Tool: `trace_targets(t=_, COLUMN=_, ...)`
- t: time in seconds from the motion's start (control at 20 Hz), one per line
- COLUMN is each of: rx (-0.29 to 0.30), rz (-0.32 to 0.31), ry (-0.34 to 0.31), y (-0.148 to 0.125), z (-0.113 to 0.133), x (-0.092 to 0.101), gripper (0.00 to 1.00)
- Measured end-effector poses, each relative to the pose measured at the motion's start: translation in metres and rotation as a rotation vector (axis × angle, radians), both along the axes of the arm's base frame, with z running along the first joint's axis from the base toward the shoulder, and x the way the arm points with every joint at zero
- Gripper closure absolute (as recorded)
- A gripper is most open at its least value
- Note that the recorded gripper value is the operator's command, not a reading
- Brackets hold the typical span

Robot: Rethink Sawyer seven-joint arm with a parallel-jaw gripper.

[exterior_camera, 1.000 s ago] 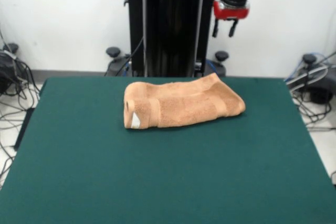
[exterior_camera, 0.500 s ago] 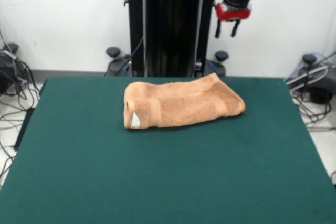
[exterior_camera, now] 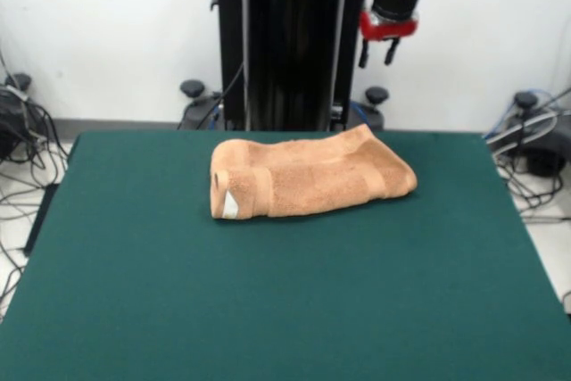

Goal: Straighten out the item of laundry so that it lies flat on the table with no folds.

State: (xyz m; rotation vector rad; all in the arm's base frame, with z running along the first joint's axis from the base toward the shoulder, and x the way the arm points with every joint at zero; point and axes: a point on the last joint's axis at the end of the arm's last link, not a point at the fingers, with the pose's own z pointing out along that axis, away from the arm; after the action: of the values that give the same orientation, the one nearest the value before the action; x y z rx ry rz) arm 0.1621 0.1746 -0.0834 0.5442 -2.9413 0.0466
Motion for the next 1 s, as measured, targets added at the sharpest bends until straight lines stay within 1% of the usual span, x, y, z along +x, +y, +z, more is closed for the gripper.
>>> trace_targets(t=0.5, rx=-0.008, rz=0.027, ry=-0.013, y=-0.007, z=-0.023, x=0.006, gripper=0.0)
trace_targets(t=1.0, rx=-0.007, rz=0.048, ry=-0.028, y=-0.013, z=-0.036, x=0.014, gripper=0.0)
